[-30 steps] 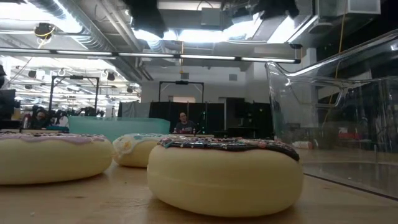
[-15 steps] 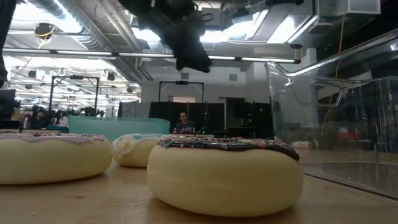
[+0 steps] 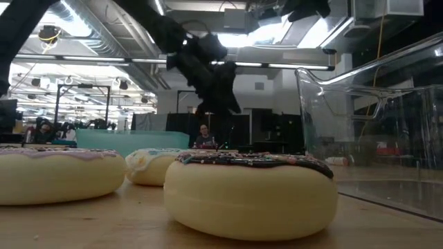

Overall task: Pick & Place Food Item
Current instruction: Put the popcorn bag into the light blue bin

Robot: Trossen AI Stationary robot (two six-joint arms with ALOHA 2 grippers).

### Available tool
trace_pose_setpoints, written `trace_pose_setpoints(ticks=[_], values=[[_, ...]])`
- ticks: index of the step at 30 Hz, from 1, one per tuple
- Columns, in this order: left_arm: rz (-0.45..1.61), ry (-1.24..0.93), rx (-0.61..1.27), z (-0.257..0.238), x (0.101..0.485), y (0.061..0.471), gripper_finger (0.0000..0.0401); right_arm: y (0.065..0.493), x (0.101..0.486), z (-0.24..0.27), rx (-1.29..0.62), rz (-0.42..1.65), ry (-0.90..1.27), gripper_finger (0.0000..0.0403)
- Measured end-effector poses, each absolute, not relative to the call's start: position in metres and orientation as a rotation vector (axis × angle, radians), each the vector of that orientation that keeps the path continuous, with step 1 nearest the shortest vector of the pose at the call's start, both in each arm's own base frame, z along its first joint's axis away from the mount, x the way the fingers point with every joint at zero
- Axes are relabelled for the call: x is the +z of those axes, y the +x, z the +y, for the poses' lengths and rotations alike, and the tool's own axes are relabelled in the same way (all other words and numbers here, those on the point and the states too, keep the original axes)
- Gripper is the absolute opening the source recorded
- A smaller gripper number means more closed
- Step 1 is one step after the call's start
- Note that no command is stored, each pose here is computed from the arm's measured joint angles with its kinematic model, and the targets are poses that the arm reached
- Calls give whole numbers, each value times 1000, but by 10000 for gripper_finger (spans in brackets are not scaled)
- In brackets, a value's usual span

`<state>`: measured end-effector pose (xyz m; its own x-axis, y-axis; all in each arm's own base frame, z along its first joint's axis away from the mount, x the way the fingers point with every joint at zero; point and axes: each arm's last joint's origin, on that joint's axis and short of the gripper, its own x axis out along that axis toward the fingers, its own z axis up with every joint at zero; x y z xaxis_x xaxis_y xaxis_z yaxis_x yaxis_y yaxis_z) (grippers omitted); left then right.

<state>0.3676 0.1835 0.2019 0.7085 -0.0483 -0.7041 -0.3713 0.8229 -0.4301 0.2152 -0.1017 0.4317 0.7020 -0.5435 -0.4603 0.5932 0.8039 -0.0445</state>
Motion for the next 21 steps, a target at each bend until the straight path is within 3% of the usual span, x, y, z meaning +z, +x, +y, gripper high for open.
trace_pose_setpoints(ticks=[21], values=[[912, -676, 189, 169, 133, 391, 144, 217, 437, -102, -612, 416, 116, 199]])
